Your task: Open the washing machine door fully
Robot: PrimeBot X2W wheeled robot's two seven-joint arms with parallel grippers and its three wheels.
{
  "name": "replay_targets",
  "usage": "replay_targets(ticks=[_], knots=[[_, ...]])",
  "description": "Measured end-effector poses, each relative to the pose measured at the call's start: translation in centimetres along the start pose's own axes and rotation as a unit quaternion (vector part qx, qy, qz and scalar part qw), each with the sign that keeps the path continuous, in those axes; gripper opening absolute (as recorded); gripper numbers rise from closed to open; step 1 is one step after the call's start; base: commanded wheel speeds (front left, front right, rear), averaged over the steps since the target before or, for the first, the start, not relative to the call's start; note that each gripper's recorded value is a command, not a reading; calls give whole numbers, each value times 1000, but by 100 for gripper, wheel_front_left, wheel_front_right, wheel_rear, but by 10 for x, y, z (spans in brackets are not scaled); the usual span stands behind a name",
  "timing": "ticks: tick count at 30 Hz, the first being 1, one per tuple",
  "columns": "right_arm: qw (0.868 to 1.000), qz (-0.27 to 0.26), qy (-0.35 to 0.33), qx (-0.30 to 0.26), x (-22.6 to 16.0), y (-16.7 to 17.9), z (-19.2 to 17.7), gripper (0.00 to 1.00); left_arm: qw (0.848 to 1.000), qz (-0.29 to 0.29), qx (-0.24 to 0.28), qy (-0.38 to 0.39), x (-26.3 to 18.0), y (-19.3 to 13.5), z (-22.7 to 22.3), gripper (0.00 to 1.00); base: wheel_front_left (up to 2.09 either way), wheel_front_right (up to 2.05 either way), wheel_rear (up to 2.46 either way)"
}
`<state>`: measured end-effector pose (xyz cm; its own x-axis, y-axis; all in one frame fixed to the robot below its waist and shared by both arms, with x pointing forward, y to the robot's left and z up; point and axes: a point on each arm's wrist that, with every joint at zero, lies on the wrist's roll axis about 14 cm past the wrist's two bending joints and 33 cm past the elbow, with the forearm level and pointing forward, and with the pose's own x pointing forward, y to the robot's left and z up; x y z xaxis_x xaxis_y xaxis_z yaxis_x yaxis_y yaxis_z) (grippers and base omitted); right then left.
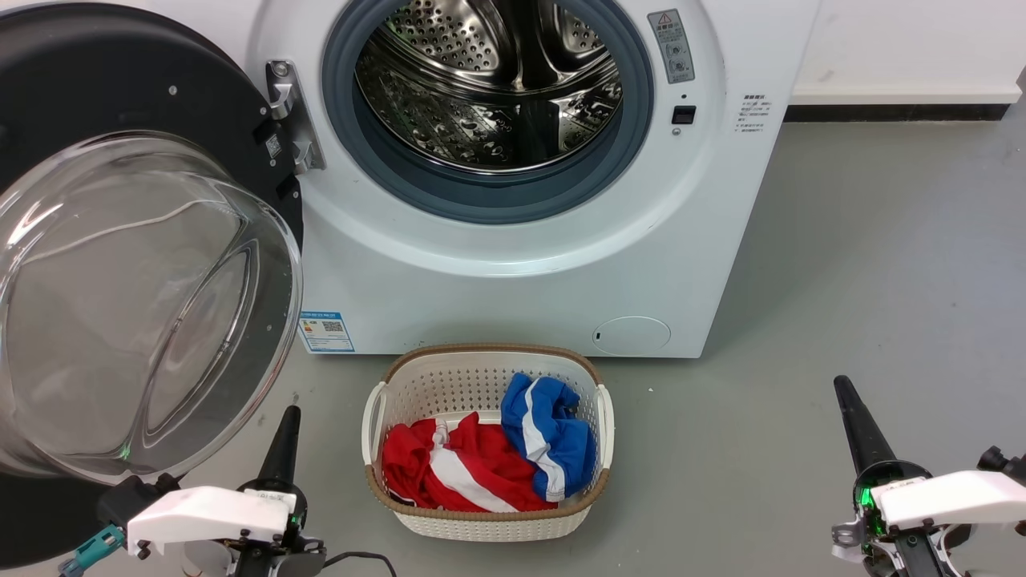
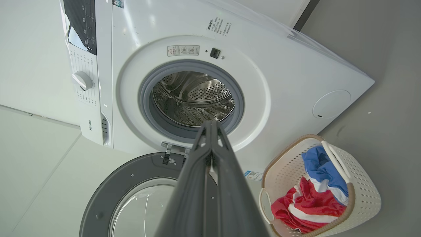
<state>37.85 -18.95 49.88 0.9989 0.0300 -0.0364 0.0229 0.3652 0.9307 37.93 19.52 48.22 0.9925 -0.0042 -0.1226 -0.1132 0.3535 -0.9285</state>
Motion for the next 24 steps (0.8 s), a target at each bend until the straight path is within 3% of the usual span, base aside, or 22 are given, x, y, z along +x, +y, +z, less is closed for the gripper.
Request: replay_targets(ticks=[24], knots=[[995, 3, -10, 103, 5, 0, 7, 0, 995, -26, -100, -6, 3, -10, 6, 0, 0, 0, 0]])
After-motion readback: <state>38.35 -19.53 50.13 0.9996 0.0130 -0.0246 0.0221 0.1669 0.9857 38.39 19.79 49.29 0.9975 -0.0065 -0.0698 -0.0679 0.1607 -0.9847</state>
